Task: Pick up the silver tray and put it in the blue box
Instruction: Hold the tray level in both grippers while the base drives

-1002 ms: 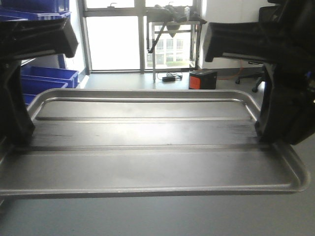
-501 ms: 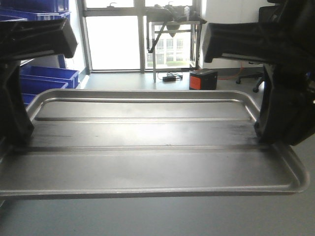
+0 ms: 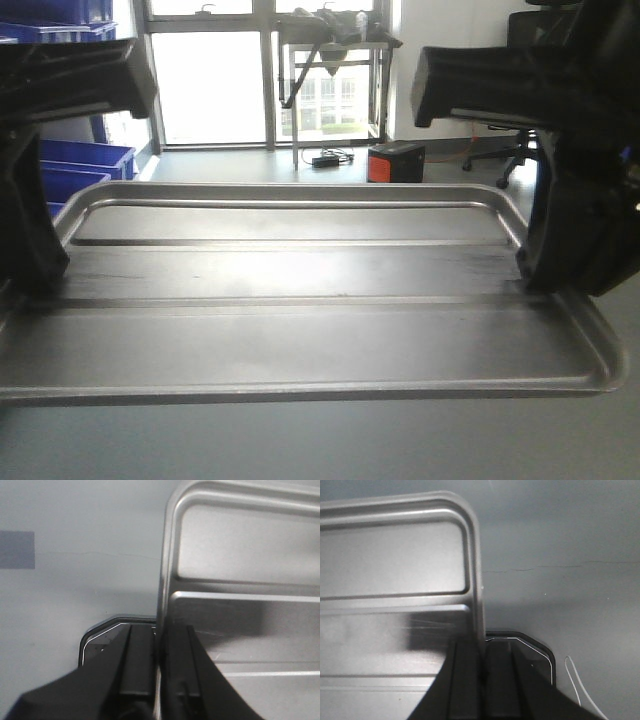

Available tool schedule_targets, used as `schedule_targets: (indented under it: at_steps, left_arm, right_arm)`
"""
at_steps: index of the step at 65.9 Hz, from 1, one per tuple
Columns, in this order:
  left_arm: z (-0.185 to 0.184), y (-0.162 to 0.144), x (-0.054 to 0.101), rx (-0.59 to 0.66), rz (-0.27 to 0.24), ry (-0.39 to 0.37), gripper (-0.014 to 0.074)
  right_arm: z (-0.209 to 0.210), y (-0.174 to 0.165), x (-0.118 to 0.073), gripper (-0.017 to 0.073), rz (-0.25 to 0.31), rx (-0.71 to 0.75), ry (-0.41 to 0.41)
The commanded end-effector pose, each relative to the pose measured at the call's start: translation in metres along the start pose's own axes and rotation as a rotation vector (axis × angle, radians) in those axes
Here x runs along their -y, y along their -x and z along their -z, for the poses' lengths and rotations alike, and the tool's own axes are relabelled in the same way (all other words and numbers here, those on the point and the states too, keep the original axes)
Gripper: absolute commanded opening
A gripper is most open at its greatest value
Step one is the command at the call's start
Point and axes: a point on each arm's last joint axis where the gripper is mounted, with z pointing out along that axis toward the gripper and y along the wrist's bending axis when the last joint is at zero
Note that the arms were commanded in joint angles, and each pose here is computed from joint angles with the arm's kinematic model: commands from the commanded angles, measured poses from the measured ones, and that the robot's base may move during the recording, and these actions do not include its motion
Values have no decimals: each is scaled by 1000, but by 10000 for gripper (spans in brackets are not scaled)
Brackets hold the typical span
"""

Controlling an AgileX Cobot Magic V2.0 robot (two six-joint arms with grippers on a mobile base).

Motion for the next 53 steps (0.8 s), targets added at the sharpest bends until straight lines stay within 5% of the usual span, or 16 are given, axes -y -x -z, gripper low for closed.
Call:
schedule_targets:
  at_steps: [1,53]
  left_arm:
    - [13,5,5,49,7,-68,-14]
    - [13,5,5,49,7,-68,-13]
  right_arm:
    - [10,9,-3,73,5,65,51]
    - [10,8,-3,73,6,65,51]
